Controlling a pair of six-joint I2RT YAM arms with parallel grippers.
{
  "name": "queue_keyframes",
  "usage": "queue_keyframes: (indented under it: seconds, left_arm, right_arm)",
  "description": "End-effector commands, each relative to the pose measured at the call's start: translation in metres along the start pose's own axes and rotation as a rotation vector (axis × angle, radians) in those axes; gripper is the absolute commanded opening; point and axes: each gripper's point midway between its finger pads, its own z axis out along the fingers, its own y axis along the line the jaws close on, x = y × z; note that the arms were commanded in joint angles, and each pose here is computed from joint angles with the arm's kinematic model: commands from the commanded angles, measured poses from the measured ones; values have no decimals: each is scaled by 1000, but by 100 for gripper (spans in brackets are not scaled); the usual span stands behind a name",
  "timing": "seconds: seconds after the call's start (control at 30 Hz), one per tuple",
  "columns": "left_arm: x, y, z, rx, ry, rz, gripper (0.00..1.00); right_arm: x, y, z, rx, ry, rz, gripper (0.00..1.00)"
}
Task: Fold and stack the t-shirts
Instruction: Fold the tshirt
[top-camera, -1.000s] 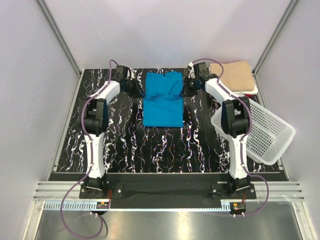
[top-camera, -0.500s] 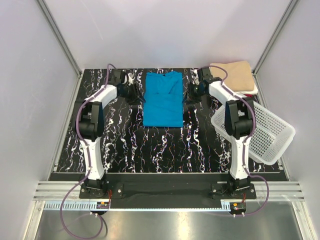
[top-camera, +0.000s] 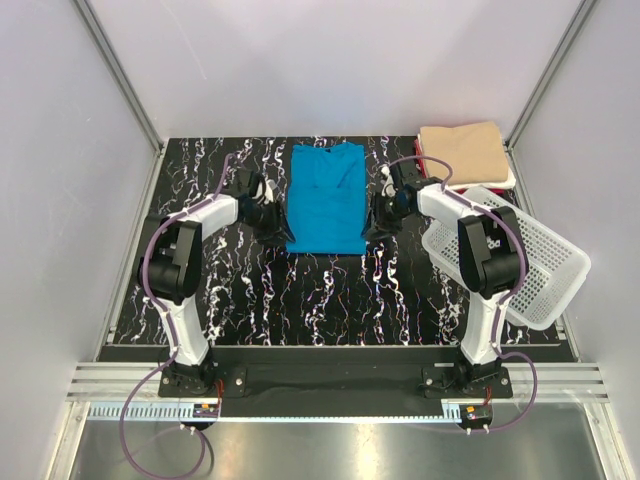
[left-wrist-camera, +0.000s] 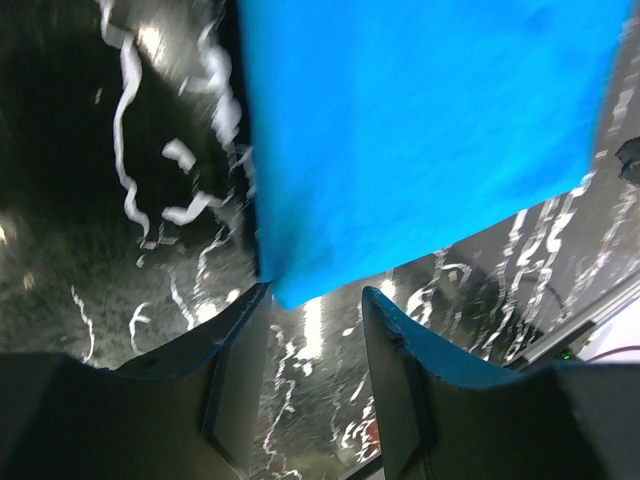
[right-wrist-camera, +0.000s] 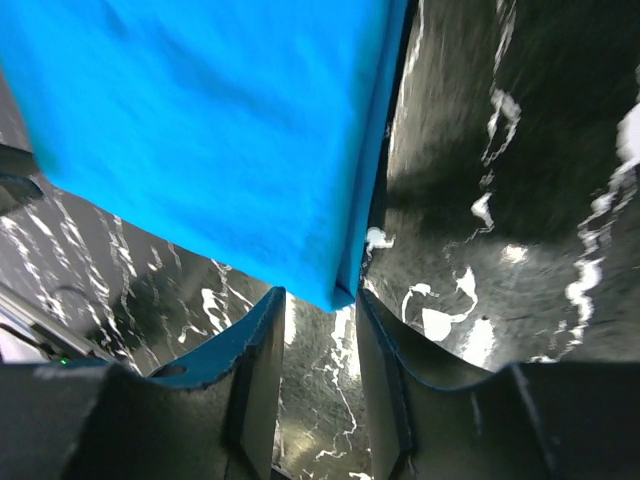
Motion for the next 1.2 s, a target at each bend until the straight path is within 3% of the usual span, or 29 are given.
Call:
queue_keyframes:
  seconds: [0.0,0.13,0.27,0.43,0.47,0.5,0.53,0.57,0.6,0.73,1.03,1.07,1.1,1.17]
  left_arm:
    - [-8,3,0,-12,-49,28,46]
    - [-2,6,8,-24,-26,24,43]
    - [1,7,10,-32,-22,32,36]
    - [0,5,11,-19,-16,32,28]
    - [1,5,11,-19,-15,30,26]
    - [2,5,11,-20,-14,31,24]
    - [2,6,11,-22,-14,31,13]
    - [2,6,10,-26,-16,31,2]
    - [4,8,9,-33,-18,27,0]
    - [2,18,4,-95,-67,16,0]
    - [16,21,7,-112,-55,2,1]
    - [18,20,4,-110,-56,3,5]
    - [20,19,3,-109,-56,0,19]
    - [21,17,-2,-107,-68,3,24]
  right_arm:
    - [-1,13,-5,-27,-43,-37,41]
    - [8,2,7,-4,-30,-32,41]
    - [10,-1,13,-16,-38,-37,31]
    - [13,2,17,-53,-35,-47,27]
    - [14,2,18,-56,-34,-47,18]
    - [13,4,17,-60,-44,-53,7]
    - [17,-1,18,-49,-40,-43,0]
    - [18,-2,16,-43,-49,-44,0]
    - [14,0,13,-42,-78,-53,0]
    - [24,-16,11,8,-115,-38,0]
    - [45,-26,12,15,-113,-29,0]
    - [45,-25,10,13,-116,-31,0]
    - [46,-24,7,11,-120,-33,0]
    - [48,-23,5,3,-120,-31,0]
